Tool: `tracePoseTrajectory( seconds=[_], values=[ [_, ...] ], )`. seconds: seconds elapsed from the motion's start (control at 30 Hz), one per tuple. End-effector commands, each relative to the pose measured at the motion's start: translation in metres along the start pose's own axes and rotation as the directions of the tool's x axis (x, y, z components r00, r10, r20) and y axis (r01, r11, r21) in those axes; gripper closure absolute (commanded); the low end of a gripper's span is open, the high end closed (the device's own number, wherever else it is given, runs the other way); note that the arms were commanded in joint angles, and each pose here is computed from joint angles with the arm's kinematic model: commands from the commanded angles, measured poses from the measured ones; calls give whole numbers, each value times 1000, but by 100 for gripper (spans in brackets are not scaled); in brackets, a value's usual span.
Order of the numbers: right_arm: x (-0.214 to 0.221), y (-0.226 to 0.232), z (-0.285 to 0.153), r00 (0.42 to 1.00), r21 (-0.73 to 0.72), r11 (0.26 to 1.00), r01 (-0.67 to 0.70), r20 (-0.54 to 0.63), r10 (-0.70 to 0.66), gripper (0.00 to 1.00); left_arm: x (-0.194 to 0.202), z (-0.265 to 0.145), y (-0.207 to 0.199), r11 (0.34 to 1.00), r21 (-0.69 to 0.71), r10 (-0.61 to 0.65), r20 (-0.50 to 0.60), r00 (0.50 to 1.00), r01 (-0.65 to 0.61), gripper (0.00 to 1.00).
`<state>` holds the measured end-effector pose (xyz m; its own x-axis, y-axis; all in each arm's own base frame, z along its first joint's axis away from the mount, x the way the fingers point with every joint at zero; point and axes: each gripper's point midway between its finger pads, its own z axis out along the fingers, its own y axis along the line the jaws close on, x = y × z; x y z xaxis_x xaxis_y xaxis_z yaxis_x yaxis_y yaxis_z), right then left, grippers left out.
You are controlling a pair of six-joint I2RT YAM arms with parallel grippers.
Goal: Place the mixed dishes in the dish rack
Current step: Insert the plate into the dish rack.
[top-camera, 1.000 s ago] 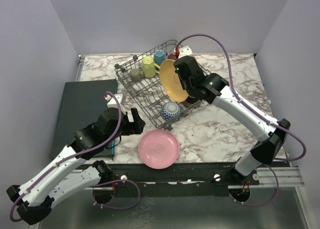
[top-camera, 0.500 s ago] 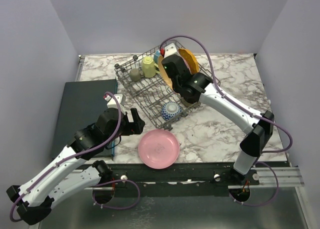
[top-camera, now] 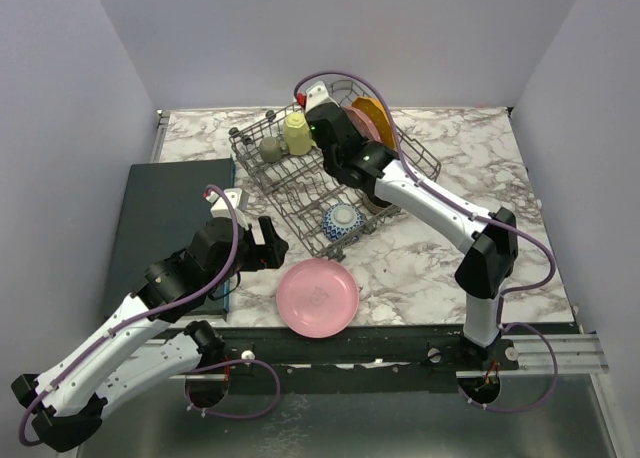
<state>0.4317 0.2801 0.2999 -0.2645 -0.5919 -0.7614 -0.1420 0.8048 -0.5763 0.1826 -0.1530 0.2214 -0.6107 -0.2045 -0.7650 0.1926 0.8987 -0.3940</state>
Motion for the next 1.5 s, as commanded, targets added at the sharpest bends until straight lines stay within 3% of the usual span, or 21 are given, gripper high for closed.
tracePoseTrajectory(
  seconds=[0.0,0.43,1.47],
  values=[
    [-22,-7,11,998,27,999,-40,50,38,100,-3,1,4,1000,-19,0,26,1000,1,10],
    [-18,-5,44,999,27,999,-40,19,39,99,-2,2,5,1000,-27,2,24,1000,-1,10],
    [50,23,77,988,-69,995,-73,-142,62,99,-3,3,7,999,-34,0,29,1000,1,10]
  ],
)
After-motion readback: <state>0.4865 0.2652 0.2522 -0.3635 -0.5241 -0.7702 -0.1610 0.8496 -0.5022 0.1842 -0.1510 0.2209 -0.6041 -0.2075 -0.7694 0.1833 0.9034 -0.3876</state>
